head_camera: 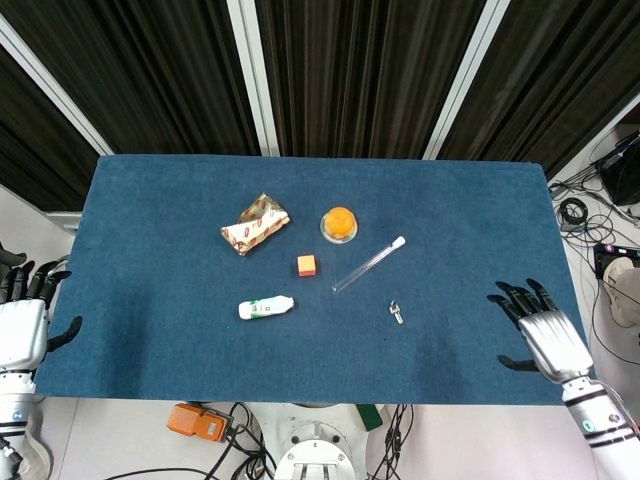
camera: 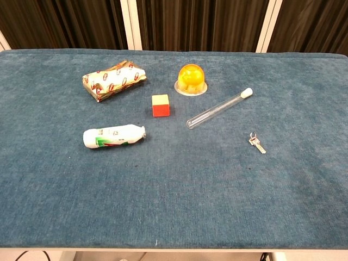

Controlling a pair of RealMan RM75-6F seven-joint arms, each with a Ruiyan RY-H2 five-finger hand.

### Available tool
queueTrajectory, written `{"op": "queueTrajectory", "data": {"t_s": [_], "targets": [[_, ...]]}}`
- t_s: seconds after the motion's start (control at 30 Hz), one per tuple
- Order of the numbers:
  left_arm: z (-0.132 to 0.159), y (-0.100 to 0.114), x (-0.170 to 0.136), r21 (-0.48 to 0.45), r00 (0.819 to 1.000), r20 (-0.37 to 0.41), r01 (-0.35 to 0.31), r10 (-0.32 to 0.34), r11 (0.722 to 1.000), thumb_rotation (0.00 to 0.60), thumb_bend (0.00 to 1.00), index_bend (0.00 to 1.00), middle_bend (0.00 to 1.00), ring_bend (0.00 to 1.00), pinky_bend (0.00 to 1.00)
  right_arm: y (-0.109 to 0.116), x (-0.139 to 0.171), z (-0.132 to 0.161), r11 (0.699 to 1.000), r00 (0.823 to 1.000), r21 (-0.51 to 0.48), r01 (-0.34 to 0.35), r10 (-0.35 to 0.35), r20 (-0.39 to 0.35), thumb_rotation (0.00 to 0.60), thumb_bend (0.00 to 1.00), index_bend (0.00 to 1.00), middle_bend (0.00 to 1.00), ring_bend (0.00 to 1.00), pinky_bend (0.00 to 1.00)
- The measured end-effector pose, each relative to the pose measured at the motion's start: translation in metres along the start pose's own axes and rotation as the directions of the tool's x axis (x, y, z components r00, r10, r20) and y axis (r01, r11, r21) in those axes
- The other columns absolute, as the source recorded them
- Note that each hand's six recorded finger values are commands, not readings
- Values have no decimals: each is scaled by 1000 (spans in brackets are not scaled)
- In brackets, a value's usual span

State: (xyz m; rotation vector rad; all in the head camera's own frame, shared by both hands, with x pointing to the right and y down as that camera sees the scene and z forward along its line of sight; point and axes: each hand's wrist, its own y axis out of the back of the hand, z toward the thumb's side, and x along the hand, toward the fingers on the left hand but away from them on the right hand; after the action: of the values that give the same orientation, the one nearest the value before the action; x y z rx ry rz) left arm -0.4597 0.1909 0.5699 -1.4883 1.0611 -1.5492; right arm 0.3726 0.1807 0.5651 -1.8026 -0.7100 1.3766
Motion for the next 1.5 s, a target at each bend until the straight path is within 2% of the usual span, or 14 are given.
{"op": "queueTrajectory", "data": {"t_s": [0.1,0.3,0.53,0.7,0.87,1.0,1.23,1.5], "targets": [[-1,1,0,-4,1000,-7,-1,1,1000,600,221,221,126,31,74,3,-29,17,998,998,42,-36,38,-58,600,204,311,143,183,68],[-6,3,0,-16,1000,-24,-4,4,1000,600,221,221,125,31,74,-2,-79,52,990,986,97,-103,114,-118,600,205,335,143,183,68],[-10,4,0,-22,999,-36,-4,3,1000,600,221,221,125,31,74,-23,-124,84,979,974,118,-164,180,-138,600,213,359,143,183,72],[-12,4,0,-27,999,-46,-4,2,1000,600,221,221,125,31,74,-39,-151,105,972,967,142,-187,207,-146,600,288,411,143,183,87],[-13,4,0,-31,999,-53,-2,1,1000,600,221,221,126,31,74,-51,-167,116,965,963,159,-206,229,-144,600,368,465,143,183,91],[-14,5,0,-37,998,-58,-3,1,999,600,221,221,125,31,74,-61,-175,123,958,958,179,-222,248,-141,600,396,498,143,183,92],[-17,5,0,-47,998,-66,0,-3,999,600,221,221,126,31,74,-75,-176,117,945,952,206,-256,283,-114,600,424,522,143,183,93],[-19,5,0,-55,997,-75,-1,-3,998,600,221,221,125,31,74,-81,-180,114,938,950,219,-268,295,-99,600,448,539,143,183,96]]}}
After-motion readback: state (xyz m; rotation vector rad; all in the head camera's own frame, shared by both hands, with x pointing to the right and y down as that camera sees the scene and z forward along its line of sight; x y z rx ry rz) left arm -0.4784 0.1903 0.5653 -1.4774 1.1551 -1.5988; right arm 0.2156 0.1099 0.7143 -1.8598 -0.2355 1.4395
